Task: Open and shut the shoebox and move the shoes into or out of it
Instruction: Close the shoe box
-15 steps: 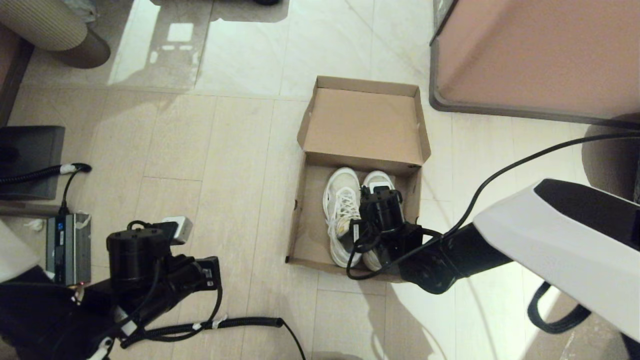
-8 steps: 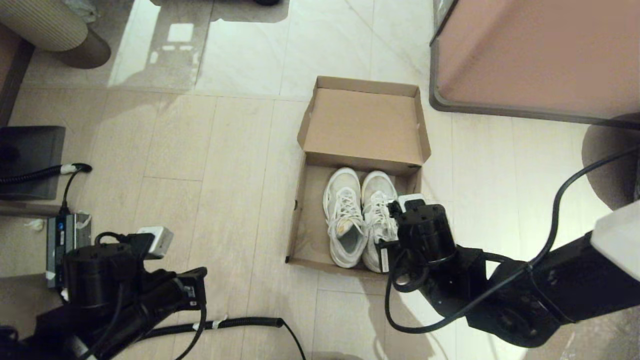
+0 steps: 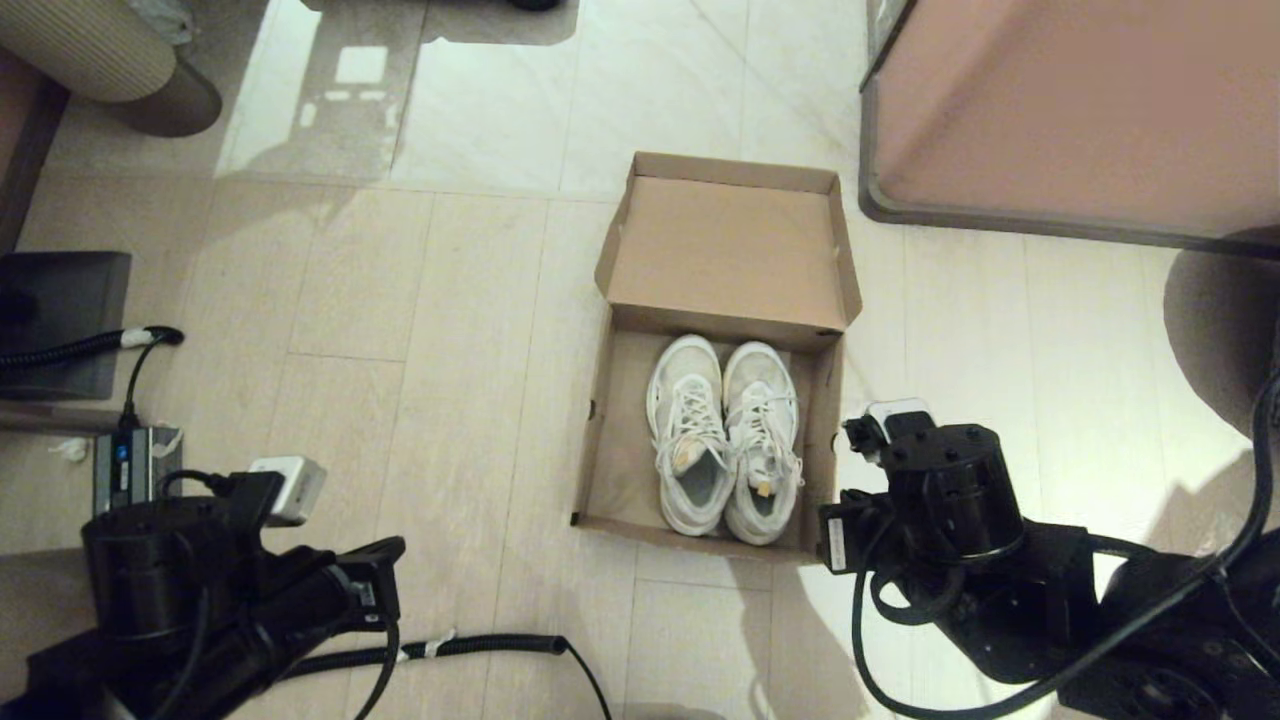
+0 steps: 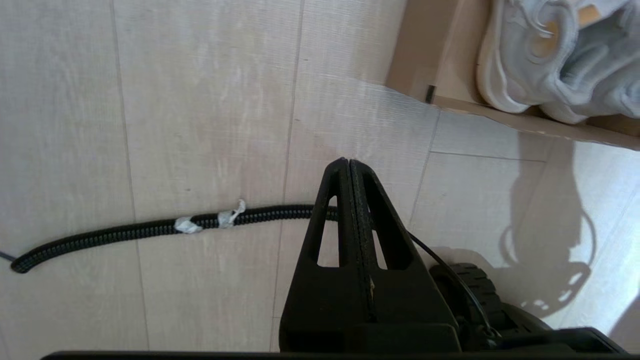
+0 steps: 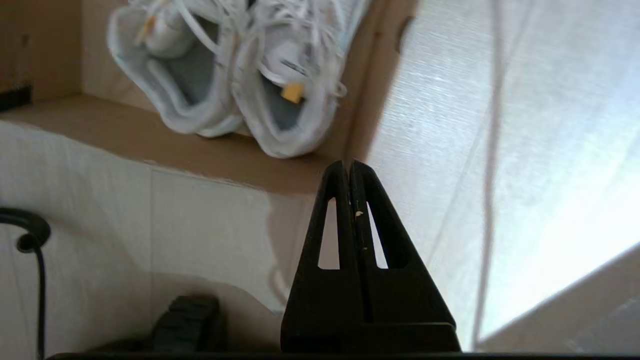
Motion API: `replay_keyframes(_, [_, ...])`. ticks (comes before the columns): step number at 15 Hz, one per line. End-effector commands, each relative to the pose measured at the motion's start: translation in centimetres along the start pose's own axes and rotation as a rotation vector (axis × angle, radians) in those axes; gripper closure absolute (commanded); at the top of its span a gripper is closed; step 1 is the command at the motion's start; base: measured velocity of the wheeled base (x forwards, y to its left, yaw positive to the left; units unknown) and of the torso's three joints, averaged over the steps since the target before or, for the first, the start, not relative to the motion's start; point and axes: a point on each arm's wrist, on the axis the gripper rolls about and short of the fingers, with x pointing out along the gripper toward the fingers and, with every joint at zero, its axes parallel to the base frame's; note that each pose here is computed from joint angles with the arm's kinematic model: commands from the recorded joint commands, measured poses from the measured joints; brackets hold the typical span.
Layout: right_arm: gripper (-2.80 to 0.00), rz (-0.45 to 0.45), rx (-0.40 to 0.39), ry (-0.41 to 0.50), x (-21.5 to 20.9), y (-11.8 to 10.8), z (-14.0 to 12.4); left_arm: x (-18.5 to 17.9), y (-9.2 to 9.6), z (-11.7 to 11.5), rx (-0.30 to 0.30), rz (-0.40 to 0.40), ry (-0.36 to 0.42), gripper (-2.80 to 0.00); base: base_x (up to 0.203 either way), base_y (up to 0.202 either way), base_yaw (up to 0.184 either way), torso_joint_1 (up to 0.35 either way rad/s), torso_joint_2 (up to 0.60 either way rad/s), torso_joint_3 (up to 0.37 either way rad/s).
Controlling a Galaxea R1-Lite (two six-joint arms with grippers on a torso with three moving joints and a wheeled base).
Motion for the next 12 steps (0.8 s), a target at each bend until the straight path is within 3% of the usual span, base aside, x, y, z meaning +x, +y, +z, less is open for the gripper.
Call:
replay_keyframes(1, [0.00,-0.013,0.014,-0.011,-1.1,-1.2,0.1,0.0,-0.3,0.0,0.006,-0.014,-0.005,0.00,0.000,0.000,0.000,0.000,0.00,0.000])
replay_keyframes(12, [0.00,-0.095,0.050,-0.010,-2.7,-5.1,-0.4,-0.7,-0.5,-0.4,0.014,-0.025,0.004,0.00,0.000,0.000,0.000,0.000,0.00,0.000])
